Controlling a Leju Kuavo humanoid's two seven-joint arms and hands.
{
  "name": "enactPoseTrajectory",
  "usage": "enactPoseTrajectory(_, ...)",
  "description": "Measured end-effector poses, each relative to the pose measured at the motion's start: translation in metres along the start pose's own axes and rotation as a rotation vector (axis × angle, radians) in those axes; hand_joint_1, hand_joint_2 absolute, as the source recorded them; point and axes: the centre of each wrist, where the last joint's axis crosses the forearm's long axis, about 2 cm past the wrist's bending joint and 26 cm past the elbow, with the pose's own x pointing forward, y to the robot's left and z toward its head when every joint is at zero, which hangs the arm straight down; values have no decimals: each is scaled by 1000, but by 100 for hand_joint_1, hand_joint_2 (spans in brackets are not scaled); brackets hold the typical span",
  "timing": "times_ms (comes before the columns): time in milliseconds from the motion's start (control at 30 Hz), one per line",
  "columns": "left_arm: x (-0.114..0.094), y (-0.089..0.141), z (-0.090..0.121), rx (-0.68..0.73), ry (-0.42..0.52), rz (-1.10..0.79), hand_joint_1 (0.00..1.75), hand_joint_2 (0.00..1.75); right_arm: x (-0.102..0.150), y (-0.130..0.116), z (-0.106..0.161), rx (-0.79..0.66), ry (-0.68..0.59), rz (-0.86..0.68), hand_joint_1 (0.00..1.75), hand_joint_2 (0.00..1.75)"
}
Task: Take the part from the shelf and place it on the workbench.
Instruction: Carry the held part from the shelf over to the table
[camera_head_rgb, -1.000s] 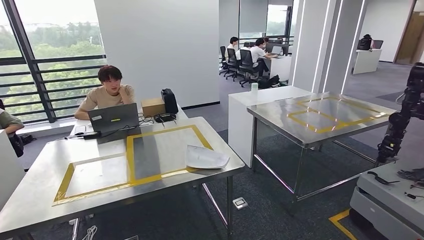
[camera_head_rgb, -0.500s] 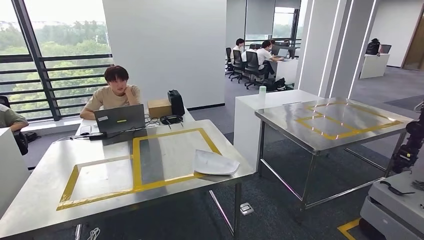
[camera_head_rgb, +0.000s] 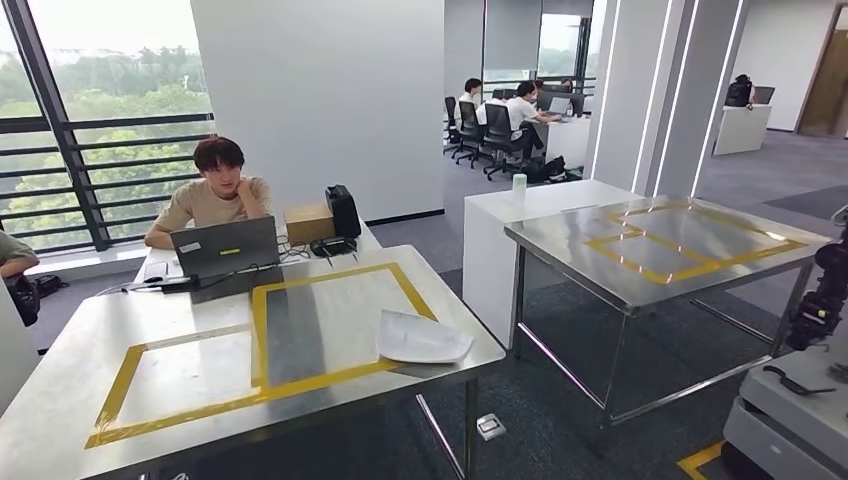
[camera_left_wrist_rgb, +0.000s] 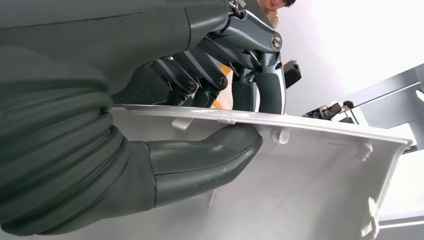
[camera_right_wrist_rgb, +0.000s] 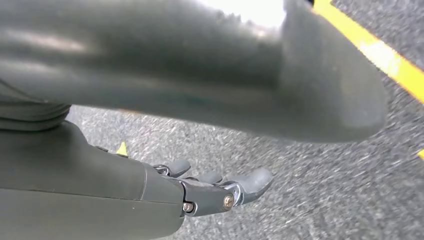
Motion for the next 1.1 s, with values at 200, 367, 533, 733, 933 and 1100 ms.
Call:
enactPoseTrajectory(200, 2, 0, 1, 9, -4, -2, 175, 175, 3, 0, -1, 2, -4, 5, 0, 0)
enactPoseTrajectory(367, 3, -4, 2, 11, 3, -13, 175, 175, 2, 0, 0, 8, -2, 3, 0, 0)
enactPoseTrajectory(533, 2, -7, 3, 13, 6, -27, 175, 175, -1, -2, 1, 9, 20, 0, 0, 0)
enactPoseTrajectory(733, -3, -3, 3, 9, -14, -20, 175, 175, 0, -2, 1, 12, 14, -1, 0, 0)
enactPoseTrajectory(933, -4, 1, 8, 10, -1, -24, 175, 175, -1, -3, 1, 15, 15, 25, 0, 0)
enactPoseTrajectory(1100, 1, 7, 20, 28, 14, -44, 175, 175, 1, -5, 1, 15, 38, 59, 0, 0)
